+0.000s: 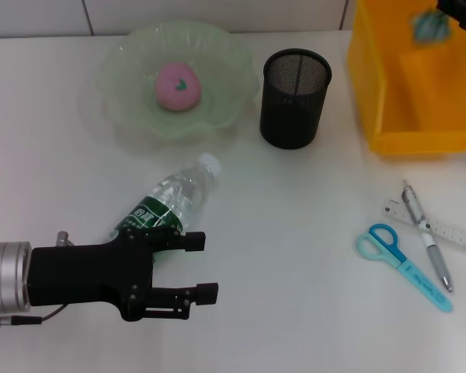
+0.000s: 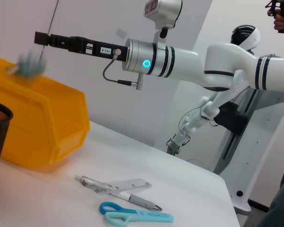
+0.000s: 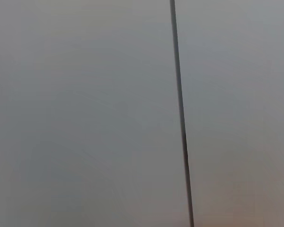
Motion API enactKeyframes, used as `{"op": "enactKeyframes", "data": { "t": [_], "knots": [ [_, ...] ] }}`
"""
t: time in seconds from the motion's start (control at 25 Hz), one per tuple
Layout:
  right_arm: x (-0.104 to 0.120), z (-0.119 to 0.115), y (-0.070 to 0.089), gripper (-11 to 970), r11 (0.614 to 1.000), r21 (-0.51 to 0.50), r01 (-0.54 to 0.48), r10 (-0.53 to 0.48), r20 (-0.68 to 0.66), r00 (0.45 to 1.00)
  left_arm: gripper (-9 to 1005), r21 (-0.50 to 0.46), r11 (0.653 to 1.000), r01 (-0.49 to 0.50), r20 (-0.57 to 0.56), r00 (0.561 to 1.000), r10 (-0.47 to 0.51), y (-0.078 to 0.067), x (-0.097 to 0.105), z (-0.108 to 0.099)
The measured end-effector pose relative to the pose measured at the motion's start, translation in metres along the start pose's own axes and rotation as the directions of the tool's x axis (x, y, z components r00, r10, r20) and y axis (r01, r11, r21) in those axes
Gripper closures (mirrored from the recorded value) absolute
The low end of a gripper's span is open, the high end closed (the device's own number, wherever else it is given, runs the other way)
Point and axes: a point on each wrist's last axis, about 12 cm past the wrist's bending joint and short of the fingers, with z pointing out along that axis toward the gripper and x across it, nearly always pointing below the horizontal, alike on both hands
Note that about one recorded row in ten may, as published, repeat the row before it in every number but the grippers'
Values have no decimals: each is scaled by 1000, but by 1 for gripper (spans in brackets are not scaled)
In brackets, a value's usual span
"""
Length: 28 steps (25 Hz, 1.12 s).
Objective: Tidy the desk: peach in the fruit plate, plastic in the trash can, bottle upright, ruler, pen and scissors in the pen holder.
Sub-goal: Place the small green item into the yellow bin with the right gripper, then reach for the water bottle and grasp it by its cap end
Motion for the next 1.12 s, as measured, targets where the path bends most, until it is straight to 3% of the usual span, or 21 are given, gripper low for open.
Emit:
{"op": "enactKeyframes", "data": {
  "t": [0.32,0.52,0.6,0.68,0.76,0.8,0.88,1.0,1.12],
  "knots": [
    [3,-4,1,312,1000,-19,-12,12,0,1000,181,3,1000,1,2,1000,-1,0,0,0],
    [5,-28,7,177,984,-169,-49,57,43,997,181,-3,999,35,10,999,-35,3,-13,-6],
    [6,-43,10,155,964,-261,-49,67,60,996,180,-8,999,48,5,999,-47,5,-17,-7],
    [11,-59,17,155,928,-371,-35,62,61,996,180,-41,996,80,-25,996,-81,11,-40,-13],
    [21,-76,26,155,877,-481,-8,38,52,998,180,-52,995,88,-31,996,-89,13,-46,-14],
    [25,-82,31,155,852,-524,5,23,47,999,181,-109,985,132,-56,989,-138,20,-68,-15],
    [40,-94,39,155,804,-594,27,-15,25,1000,181,-141,978,153,-74,983,-165,24,-78,-14],
    [61,-107,48,155,762,-646,29,-49,-13,999,183,-236,952,195,-147,961,-233,36,-103,-2],
    [81,-114,55,155,757,-653,-4,-38,-50,998,184,-306,931,198,-244,929,-277,48,-119,21]
  ]
}}
